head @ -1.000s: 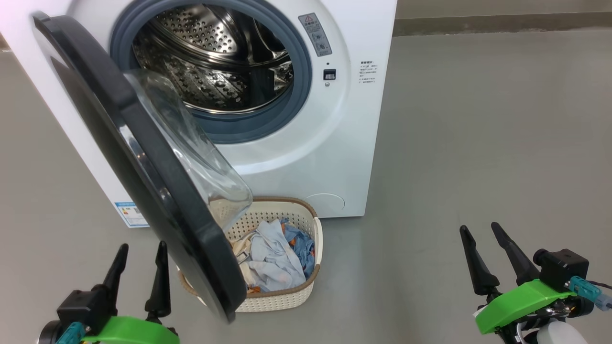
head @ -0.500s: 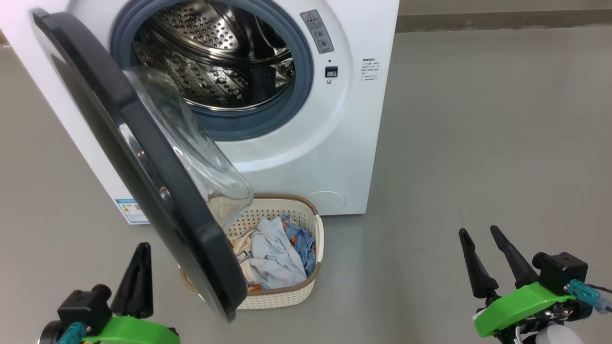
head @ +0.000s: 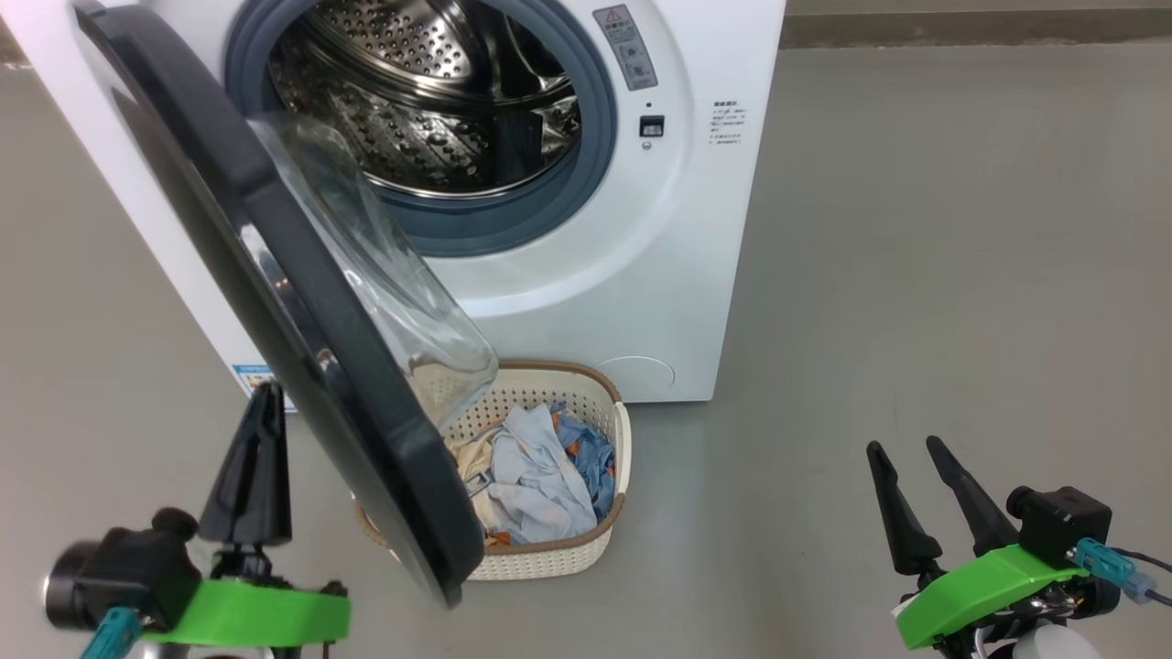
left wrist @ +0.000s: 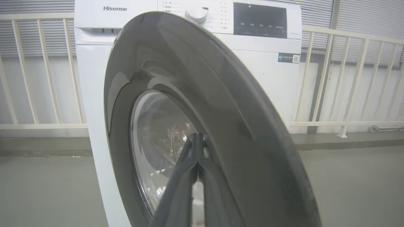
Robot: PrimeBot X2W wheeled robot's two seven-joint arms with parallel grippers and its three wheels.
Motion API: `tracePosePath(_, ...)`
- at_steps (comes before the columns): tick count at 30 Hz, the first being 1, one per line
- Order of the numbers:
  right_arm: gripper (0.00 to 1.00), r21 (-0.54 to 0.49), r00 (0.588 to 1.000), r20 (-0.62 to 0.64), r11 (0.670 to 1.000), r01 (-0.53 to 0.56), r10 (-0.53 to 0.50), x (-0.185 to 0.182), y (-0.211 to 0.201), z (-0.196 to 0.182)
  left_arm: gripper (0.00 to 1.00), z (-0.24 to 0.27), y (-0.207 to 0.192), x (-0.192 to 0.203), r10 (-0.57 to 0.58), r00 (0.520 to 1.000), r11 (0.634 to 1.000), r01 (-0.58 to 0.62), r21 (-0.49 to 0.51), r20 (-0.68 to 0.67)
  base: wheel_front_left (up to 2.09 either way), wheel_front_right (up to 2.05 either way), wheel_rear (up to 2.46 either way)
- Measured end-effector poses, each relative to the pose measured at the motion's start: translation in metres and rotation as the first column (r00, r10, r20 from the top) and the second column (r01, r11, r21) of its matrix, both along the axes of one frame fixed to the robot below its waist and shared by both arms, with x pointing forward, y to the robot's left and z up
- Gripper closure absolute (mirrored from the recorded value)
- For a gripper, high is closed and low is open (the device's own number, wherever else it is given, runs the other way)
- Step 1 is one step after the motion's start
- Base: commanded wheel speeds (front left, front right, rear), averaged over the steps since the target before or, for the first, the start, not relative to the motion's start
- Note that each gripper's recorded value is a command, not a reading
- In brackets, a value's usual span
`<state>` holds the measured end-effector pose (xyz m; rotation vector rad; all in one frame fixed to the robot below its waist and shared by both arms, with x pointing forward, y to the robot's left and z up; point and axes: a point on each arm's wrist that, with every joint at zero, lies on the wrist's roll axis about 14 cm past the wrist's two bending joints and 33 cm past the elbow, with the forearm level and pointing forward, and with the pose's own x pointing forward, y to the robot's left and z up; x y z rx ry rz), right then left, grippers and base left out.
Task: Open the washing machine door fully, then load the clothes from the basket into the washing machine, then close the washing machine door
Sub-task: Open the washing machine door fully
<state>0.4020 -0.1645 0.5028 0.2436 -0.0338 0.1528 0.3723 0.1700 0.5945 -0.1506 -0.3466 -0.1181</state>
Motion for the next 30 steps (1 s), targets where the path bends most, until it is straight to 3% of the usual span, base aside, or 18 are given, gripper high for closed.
tracePosePath(8,0.0,0.003,1.0,-0.017,1.0,-0.025,0.025,0.003,0.01,-0.006,1.0,0.07,-0.025,-0.021,-0.066,0.972,0.998,0.064,0.018,0.227,0.0,0.0,0.0)
tracePosePath(13,0.0,0.003,0.999,-0.025,0.999,-0.038,0.038,0.004,0.015,-0.009,1.0,0.075,-0.061,-0.03,-0.18,0.953,0.983,0.186,-0.002,0.243,0.0,0.0,0.0)
tracePosePath(21,0.0,0.001,0.998,-0.035,0.999,-0.044,0.044,0.002,0.017,-0.012,1.0,0.027,-0.106,-0.027,-0.326,0.942,0.941,0.331,-0.069,0.075,0.0,0.0,0.0)
tracePosePath(30,0.0,-0.001,0.999,-0.04,1.0,-0.013,0.013,-0.003,0.005,-0.013,1.0,-0.036,-0.122,-0.017,-0.375,0.919,0.924,0.359,-0.132,-0.123,0.0,0.0,0.0)
